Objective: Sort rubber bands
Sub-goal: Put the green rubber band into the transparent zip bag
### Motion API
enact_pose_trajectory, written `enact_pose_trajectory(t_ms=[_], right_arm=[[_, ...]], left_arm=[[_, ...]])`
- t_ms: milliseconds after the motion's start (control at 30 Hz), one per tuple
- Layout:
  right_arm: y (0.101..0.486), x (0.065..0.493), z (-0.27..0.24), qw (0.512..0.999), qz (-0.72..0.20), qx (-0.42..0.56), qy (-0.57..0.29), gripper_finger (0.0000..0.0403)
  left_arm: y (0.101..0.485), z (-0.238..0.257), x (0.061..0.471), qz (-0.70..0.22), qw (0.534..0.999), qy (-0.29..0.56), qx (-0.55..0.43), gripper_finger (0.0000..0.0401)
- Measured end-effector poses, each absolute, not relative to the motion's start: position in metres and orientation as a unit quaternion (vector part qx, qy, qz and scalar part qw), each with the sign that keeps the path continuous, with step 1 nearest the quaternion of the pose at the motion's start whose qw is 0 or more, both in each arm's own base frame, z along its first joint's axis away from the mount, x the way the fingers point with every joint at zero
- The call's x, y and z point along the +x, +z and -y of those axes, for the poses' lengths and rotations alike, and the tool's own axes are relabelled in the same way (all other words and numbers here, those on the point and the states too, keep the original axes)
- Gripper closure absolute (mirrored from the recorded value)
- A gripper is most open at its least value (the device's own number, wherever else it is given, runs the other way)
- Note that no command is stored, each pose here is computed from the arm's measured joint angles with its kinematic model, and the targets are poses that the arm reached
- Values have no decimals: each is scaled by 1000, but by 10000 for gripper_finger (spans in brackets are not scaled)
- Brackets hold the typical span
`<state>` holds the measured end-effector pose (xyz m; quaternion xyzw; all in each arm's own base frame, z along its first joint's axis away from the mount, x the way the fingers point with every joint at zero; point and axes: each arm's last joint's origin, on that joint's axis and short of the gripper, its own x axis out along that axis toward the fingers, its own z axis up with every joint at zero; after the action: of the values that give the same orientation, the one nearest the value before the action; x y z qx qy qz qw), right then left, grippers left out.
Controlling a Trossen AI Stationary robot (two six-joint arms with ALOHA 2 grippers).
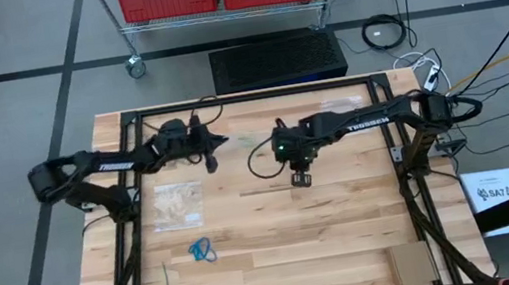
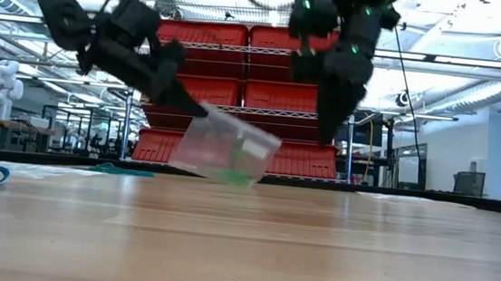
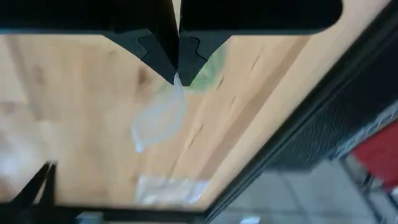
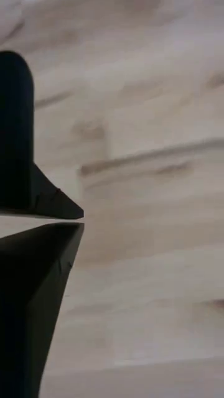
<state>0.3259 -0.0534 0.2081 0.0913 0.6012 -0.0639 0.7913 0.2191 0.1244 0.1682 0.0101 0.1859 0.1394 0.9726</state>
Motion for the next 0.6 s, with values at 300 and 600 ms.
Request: enact_pose_trajectory(t_ms=[300,600], right_arm=[[195,290,76,766,-619,122,-121,349],[167,247,87,666,-709,35,-231,221]], left_arm=[[153,-144,221,-179,969,171,21,338],[167,-142,218,-146,973,177,23,228]])
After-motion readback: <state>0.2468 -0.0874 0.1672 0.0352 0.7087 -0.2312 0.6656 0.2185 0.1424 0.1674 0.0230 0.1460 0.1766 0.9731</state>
